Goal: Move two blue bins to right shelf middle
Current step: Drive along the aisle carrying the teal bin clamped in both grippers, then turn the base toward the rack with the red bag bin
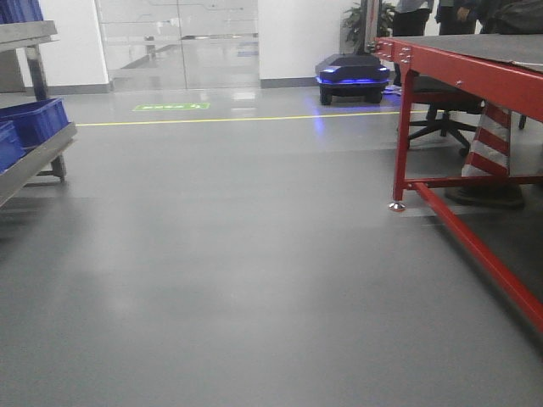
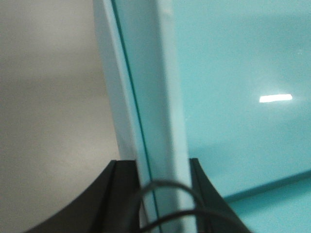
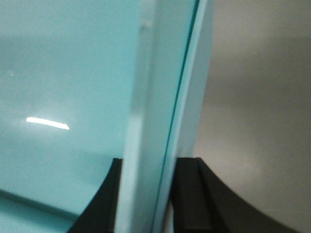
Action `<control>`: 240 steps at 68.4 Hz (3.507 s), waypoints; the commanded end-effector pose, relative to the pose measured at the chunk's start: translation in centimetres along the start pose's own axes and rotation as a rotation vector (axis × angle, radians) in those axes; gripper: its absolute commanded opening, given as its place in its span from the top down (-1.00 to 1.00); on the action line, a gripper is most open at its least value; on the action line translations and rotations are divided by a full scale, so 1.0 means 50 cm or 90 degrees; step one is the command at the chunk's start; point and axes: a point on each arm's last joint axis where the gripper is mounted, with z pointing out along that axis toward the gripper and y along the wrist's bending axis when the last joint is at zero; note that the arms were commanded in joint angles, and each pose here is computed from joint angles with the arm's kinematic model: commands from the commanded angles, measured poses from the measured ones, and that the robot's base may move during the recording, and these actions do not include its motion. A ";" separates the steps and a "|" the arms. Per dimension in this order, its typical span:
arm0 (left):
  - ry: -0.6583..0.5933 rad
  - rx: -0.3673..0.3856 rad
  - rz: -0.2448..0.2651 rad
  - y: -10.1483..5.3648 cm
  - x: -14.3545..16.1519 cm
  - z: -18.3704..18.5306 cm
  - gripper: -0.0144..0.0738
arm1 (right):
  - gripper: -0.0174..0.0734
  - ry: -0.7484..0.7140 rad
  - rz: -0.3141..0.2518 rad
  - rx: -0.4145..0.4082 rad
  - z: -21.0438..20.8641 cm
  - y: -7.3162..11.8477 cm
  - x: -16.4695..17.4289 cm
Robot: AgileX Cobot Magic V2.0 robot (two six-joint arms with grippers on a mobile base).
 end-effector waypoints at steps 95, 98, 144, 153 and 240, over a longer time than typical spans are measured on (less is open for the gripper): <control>-0.050 0.020 0.009 -0.010 -0.015 -0.022 0.92 | 0.95 -0.082 -0.012 -0.008 -0.030 0.007 -0.025; -0.050 0.020 0.009 -0.010 -0.015 -0.022 0.92 | 0.95 -0.082 -0.012 -0.008 -0.030 0.007 -0.025; -0.051 0.020 0.009 -0.010 -0.015 -0.022 0.92 | 0.95 -0.082 -0.012 -0.008 -0.030 0.007 -0.025; -0.051 0.020 0.009 -0.010 -0.015 -0.022 0.92 | 0.95 -0.082 -0.012 -0.008 -0.030 0.007 -0.025; -0.317 0.029 0.005 -0.013 -0.088 -0.044 0.92 | 0.95 -0.082 -0.012 -0.008 -0.030 0.007 -0.025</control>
